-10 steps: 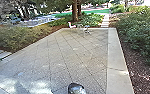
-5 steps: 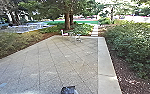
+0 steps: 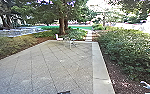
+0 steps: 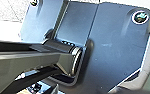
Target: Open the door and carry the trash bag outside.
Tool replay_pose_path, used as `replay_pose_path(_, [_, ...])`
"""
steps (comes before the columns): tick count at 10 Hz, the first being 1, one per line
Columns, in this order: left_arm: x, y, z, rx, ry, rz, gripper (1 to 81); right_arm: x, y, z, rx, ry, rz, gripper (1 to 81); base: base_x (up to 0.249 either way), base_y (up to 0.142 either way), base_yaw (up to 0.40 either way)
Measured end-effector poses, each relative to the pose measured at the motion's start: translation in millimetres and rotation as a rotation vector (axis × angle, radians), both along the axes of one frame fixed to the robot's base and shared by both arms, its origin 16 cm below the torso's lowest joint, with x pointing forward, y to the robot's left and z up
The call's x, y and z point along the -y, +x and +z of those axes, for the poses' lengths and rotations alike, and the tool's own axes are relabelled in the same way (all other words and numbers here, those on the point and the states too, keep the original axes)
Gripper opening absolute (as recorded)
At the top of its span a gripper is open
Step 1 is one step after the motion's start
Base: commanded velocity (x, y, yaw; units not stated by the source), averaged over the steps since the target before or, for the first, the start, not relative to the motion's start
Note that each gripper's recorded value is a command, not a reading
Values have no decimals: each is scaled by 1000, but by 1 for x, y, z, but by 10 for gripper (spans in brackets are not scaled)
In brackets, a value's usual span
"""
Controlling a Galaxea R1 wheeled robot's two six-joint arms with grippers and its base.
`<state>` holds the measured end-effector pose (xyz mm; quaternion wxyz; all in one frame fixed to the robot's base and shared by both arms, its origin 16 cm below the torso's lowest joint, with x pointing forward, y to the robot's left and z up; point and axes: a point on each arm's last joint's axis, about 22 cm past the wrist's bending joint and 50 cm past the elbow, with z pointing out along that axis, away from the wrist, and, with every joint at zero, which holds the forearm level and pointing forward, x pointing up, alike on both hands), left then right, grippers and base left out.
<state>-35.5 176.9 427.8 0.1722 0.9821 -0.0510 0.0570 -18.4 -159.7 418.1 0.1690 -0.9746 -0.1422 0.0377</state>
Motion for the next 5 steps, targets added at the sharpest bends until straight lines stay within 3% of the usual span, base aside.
replay_pose_path(1, [5, -16, -3, -2, 10, 8, 811, -2, 0, 0, 0, 3, -1, 811, 0, 0, 0])
replay_pose_path(3, [0, -15, -7, 39, 60, 36, 811, -2, -1, 0, 0, 4, -2, 811, 0, 0, 0])
replay_pose_path(5, [3, -5, -6, 61, 67, 51, 811, -2, -6, 1, 0, 11, -7, 811, 0, 0, 0])
